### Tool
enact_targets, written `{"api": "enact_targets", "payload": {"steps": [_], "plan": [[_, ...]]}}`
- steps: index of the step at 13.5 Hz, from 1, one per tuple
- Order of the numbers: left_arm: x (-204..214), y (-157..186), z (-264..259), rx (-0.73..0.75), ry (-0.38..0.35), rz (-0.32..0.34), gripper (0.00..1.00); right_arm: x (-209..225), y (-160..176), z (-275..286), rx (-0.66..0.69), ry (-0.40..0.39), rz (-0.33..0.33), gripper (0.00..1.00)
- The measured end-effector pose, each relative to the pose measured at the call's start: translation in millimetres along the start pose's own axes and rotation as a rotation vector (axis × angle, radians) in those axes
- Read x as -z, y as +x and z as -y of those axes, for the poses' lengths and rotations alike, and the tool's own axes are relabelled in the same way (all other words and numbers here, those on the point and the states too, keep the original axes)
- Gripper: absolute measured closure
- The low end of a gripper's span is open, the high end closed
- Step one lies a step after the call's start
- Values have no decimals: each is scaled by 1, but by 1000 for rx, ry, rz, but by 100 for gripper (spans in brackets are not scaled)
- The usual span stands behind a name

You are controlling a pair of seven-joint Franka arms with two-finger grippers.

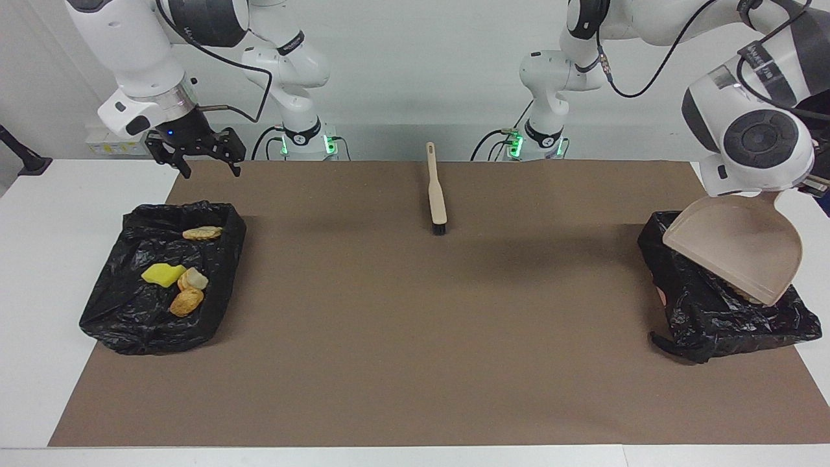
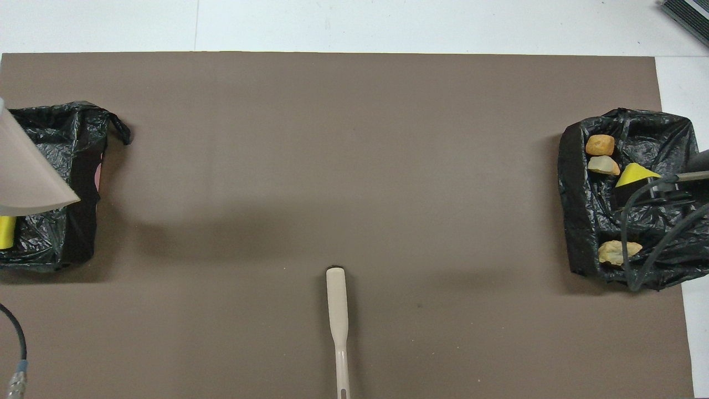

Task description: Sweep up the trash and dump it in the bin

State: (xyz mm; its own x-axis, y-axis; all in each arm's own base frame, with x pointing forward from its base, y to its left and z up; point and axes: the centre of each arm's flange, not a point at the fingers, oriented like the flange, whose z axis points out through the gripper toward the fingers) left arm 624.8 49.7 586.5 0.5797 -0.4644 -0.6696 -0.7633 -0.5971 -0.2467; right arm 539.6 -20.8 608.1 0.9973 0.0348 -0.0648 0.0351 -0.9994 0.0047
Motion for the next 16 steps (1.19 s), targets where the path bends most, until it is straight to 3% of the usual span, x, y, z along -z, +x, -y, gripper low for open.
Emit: {"api": "enact_targets", "payload": {"steps": [3,6,9,14,16], "plan": [[10,12,-20,209,-161,-171,69,0,0,0,0,0,0,0],[37,30,-49,395,-299,-274,69,0,0,0,0,0,0,0],[87,60,-97,517,-381,-388,69,0,0,0,0,0,0,0],[174,132,-221,727,-526,-573,69,0,0,0,0,0,0,0],[191,155,-262,779,-597,-612,69,0,0,0,0,0,0,0]]}}
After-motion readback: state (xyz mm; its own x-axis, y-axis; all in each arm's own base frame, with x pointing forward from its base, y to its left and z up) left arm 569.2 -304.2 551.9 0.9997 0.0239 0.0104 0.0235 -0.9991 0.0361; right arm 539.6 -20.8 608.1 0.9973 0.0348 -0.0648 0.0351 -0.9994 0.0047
